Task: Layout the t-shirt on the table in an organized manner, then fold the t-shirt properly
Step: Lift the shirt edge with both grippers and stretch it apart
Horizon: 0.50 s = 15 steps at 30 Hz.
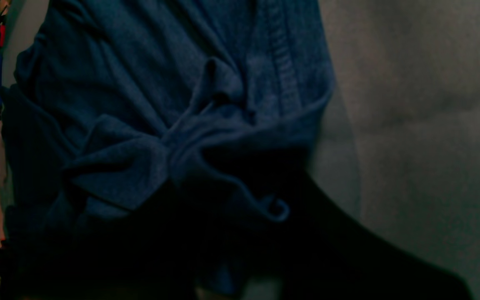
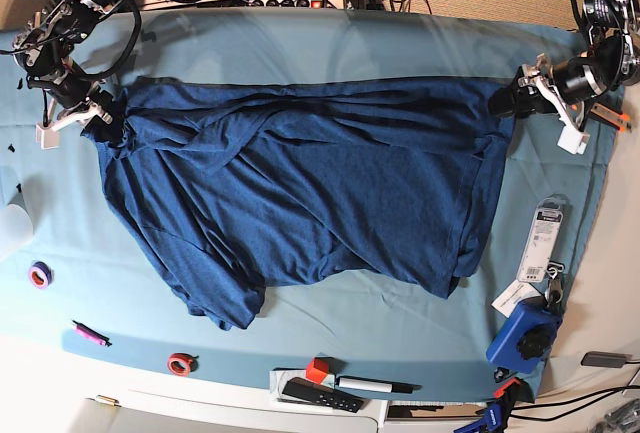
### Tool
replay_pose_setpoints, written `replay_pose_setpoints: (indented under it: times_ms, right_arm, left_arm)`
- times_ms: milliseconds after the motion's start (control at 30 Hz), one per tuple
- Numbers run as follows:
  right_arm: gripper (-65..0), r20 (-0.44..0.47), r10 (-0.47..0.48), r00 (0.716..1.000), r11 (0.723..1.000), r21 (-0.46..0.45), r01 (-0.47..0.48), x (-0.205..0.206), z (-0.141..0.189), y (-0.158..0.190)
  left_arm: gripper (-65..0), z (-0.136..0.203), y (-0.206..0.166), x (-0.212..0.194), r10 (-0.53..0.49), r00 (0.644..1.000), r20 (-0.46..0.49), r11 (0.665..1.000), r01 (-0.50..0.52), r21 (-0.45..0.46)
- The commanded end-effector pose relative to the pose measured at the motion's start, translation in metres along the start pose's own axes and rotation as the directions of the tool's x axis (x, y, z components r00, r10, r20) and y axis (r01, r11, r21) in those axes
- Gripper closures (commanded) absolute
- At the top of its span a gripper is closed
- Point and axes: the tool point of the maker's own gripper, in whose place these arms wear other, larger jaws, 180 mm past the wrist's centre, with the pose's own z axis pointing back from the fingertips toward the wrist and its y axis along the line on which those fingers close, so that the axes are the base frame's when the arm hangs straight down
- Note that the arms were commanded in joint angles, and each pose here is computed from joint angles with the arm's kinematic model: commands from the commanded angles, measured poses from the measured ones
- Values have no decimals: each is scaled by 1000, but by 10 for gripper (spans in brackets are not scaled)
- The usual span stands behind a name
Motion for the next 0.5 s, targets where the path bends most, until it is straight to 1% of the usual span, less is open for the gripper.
replay_pose_setpoints:
  times_ms: [0,167,267,300,333,367,400,467]
  right_arm:
    - [0,12,31,999,999,-13,-31,10,5,-2]
    - [0,12,31,999,999,-13,-31,10,5,-2]
    - [0,12,31,999,999,-13,-31,10,5,-2]
    - [0,12,31,999,999,-13,-31,10,5,-2]
    - [0,12,31,999,999,-13,-31,10,5,-2]
    - [0,12,31,999,999,-13,-31,10,5,-2]
    - [0,11,31,999,999,-13,-31,10,5,-2]
    - [0,-5,32,999,999,-13,-32,7,5,-2]
  left_arm:
    - [-204,4,9,-13,-5,997,-75,999,9,44]
    - [-204,4,9,-13,-6,997,-75,999,10,45]
    - [-194,5,13,-13,-15,997,-78,998,20,64]
    - [-159,5,14,-14,-18,997,-80,997,23,69]
    - [-95,5,14,-13,-18,997,-76,997,23,70]
    - [-14,5,14,-13,-18,997,-73,997,23,69]
    - [0,5,14,-12,-19,997,-68,997,24,70]
    - [0,5,14,-10,-20,998,-57,997,24,70]
